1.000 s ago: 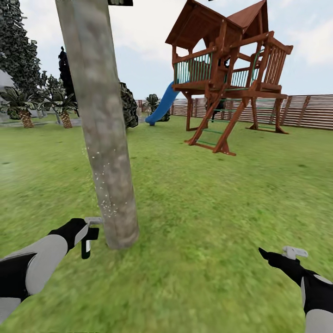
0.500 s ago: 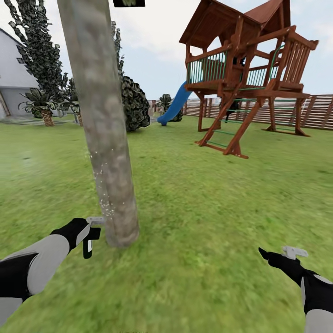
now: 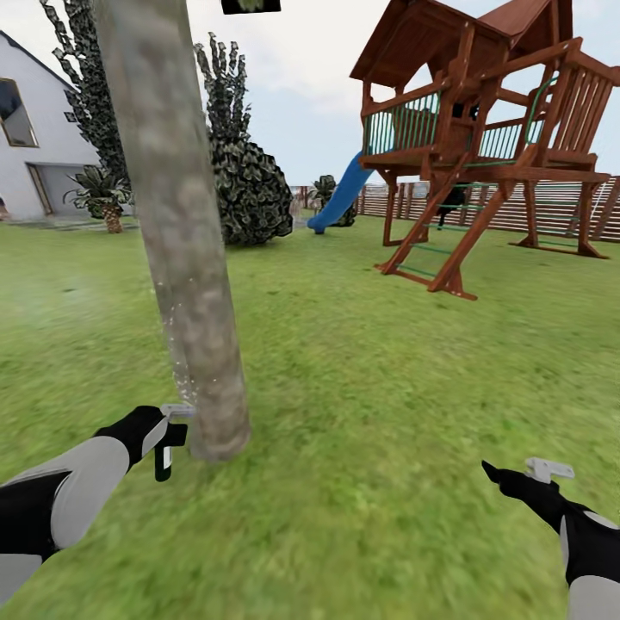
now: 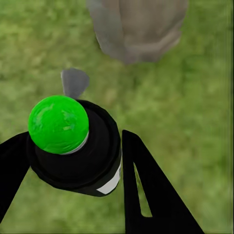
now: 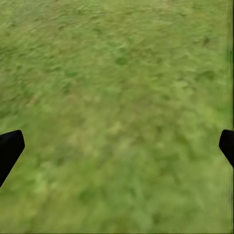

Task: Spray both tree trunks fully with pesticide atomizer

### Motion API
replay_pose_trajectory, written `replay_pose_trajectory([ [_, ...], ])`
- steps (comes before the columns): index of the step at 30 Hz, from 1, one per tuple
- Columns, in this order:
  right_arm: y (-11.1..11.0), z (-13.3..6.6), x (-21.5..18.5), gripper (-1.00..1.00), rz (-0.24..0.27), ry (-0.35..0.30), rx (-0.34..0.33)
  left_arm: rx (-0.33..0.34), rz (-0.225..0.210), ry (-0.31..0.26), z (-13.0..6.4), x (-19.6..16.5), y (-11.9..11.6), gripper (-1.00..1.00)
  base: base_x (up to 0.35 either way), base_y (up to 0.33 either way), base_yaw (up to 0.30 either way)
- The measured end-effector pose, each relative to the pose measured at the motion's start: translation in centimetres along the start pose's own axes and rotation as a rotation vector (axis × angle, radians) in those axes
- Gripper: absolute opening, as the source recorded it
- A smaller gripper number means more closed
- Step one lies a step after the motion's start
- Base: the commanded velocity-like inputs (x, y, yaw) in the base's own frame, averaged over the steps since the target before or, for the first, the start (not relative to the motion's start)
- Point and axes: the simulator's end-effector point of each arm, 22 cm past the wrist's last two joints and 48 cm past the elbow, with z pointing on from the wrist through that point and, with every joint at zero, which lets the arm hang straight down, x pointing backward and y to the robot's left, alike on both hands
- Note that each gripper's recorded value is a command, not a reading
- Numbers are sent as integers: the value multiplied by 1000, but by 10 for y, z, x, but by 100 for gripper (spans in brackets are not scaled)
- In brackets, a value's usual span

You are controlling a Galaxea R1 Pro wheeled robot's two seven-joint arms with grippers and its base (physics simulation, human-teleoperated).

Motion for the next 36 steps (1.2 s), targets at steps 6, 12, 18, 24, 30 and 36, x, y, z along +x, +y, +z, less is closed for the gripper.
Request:
replay_pose_trajectory([
  [6,1,0,0,100,2,0,-4,7,0,0,0,0,-5,-100,134,-318,52],
  [12,1,0,1,100,3,3,-5,18,7,-1,-1,0,-15,-100,82,-319,261],
  [18,1,0,1,100,4,3,-5,18,8,-1,-1,0,-15,-100,8,-322,276],
  [24,1,0,1,100,4,3,-5,18,8,-2,-1,-1,-15,-100,33,-322,139],
  [30,-1,-1,1,100,14,1,0,27,-19,-34,-5,-16,-17,-100,163,-301,19],
  [36,0,0,0,100,10,1,-2,7,-74,-97,-15,-46,7,-100,78,-89,11],
])
